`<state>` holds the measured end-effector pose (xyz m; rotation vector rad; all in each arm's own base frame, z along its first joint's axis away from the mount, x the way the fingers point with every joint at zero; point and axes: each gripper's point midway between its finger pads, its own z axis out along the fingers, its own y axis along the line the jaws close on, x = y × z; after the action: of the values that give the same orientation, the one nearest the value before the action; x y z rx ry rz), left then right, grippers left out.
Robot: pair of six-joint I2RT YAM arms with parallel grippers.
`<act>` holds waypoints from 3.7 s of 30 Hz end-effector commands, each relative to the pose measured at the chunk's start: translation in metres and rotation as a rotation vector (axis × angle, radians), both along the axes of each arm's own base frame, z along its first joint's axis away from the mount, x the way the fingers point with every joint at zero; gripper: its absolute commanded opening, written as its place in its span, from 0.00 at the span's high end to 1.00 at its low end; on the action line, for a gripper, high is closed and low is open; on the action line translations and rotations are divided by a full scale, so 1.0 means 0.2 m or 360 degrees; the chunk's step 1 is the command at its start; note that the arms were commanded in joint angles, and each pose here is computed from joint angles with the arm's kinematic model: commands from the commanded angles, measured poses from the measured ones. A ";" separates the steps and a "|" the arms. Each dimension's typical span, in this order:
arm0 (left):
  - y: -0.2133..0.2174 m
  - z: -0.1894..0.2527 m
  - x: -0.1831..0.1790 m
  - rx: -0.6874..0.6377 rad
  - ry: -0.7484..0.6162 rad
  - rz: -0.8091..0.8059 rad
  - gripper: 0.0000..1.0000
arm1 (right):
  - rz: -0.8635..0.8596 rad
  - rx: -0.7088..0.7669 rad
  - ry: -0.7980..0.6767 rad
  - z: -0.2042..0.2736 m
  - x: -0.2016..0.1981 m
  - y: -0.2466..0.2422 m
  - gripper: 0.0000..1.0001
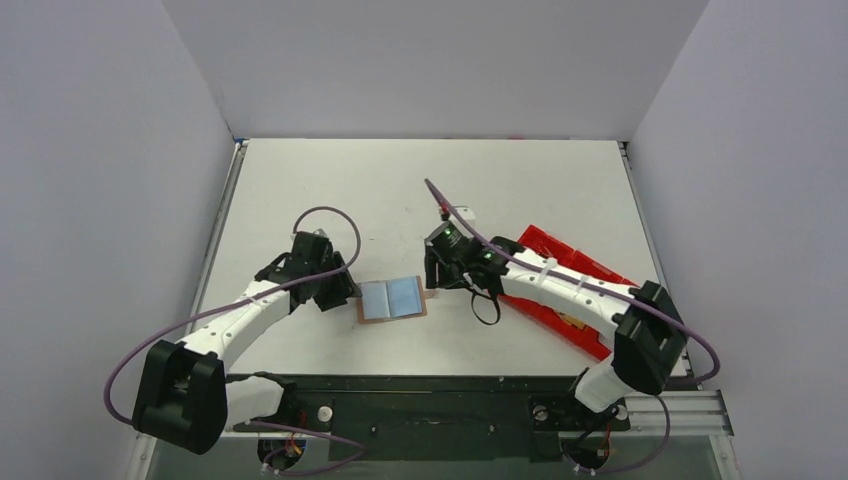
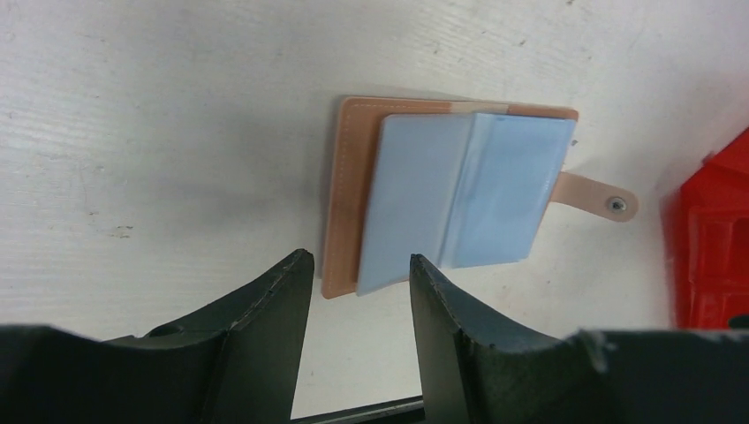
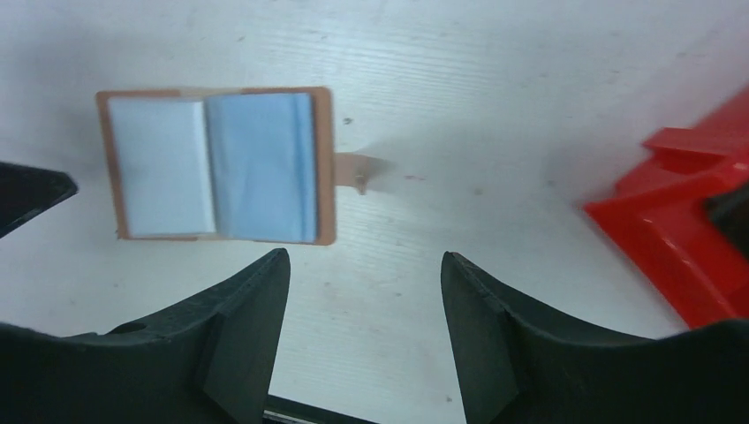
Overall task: Take the credit cards out of the card holder
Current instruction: Close the card holder at the center of the board.
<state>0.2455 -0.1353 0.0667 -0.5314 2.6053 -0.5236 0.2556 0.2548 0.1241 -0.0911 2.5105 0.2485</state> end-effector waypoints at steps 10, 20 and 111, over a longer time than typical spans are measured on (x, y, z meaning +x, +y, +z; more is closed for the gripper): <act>-0.03 -0.12 0.03 -0.0140 -0.0030 0.0083 0.59 | 0.0366 0.0047 0.0069 -0.13 -0.02 0.47 0.44; -0.06 -0.17 0.04 -0.0186 -0.0033 0.0057 0.59 | 0.0391 -0.0066 0.0144 -0.35 -0.02 0.48 0.45; -0.50 -0.05 0.19 -0.0253 -0.0012 -0.0227 0.52 | 0.0113 0.0410 0.0114 -0.22 0.01 0.26 0.51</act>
<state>0.2695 -0.2279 0.0500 -0.4285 2.6642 -0.7749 0.2486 0.3111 0.0677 -0.0917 2.5792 0.6249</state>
